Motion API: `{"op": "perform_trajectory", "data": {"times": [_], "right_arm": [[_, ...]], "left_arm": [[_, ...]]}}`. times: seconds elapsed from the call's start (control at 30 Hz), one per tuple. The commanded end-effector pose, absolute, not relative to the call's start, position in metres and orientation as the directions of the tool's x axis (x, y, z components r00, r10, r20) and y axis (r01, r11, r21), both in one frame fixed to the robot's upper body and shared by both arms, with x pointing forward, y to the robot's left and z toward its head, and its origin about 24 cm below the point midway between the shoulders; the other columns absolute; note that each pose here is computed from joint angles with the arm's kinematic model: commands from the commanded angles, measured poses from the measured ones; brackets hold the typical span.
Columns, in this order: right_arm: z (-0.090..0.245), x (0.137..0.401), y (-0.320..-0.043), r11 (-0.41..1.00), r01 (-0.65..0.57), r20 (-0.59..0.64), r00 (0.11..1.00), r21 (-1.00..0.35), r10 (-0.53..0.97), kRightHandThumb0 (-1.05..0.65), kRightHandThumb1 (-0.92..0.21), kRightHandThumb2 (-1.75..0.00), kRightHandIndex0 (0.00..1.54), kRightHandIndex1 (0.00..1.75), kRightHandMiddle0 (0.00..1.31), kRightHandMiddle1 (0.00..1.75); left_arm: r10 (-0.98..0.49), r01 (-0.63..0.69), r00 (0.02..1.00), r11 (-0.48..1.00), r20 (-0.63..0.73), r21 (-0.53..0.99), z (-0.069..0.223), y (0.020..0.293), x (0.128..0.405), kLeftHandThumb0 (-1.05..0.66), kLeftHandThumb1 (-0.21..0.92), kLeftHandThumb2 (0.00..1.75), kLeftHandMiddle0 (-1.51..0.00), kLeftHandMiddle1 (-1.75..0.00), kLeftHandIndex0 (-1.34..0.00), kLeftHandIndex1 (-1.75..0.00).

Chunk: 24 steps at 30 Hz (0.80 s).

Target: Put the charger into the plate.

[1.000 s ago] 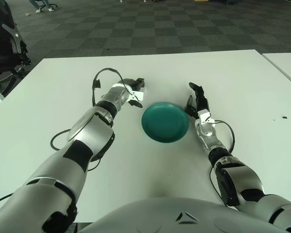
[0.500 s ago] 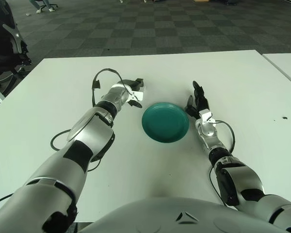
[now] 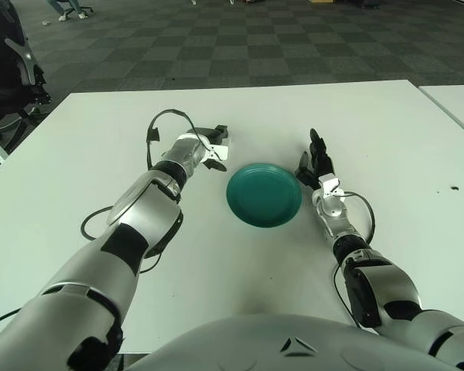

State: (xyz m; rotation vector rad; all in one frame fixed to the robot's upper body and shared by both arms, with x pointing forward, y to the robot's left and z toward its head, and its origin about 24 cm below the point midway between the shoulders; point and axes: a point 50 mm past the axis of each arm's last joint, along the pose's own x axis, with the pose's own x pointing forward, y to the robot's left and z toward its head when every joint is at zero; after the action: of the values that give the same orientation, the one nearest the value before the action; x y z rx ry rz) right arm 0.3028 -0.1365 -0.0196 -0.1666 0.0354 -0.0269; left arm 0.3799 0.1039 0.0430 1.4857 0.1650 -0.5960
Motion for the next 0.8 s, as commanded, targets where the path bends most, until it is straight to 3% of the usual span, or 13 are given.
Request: {"op": "perform_trajectory", "data": {"times": [0.0, 0.13, 0.2, 0.37, 0.77], "right_arm": [[-0.106, 0.222, -0.144, 0.987, -0.007, -0.484, 0.872, -0.16, -0.072, -1.05, -0.92, -1.01, 0.0, 0.0, 0.0, 0.0], [-0.105, 0.224, -0.145, 0.989, -0.006, -0.486, 0.871, -0.149, -0.068, -1.05, -0.92, -1.01, 0.0, 0.0, 0.0, 0.0], [-0.105, 0.224, -0.146, 0.989, -0.005, -0.484, 0.872, -0.146, -0.067, -1.05, -0.92, -1.0, 0.0, 0.0, 0.0, 0.0], [-0.104, 0.226, -0.147, 0.989, -0.018, -0.481, 0.875, -0.149, -0.056, -1.05, -0.92, -1.01, 0.0, 0.0, 0.0, 0.0], [-0.103, 0.227, -0.149, 0.992, -0.012, -0.482, 0.875, -0.128, -0.052, -1.05, -0.92, -0.99, 0.0, 0.0, 0.0, 0.0]], "left_arm": [[-0.184, 0.607, 0.776, -0.044, -0.603, 0.794, 0.006, 0.13, 0.36, -1.0, 0.92, 0.47, -0.49, -0.12, 0.0, -0.93], [-0.185, 0.622, 0.763, -0.052, -0.62, 0.781, -0.002, 0.135, 0.354, -1.0, 0.92, 0.48, -0.52, -0.16, -0.01, -0.96], [-0.186, 0.626, 0.759, -0.054, -0.624, 0.778, -0.004, 0.136, 0.352, -1.0, 0.92, 0.5, -0.45, -0.36, 0.0, -0.99], [-0.199, 0.649, 0.737, -0.057, -0.646, 0.758, -0.012, 0.135, 0.346, -1.0, 0.92, 0.52, -0.36, -0.66, -0.01, -1.05], [-0.246, 0.701, 0.668, -0.106, -0.702, 0.705, -0.025, 0.131, 0.334, -0.96, 0.92, 0.55, -0.35, -0.88, -0.07, -1.18]]}}
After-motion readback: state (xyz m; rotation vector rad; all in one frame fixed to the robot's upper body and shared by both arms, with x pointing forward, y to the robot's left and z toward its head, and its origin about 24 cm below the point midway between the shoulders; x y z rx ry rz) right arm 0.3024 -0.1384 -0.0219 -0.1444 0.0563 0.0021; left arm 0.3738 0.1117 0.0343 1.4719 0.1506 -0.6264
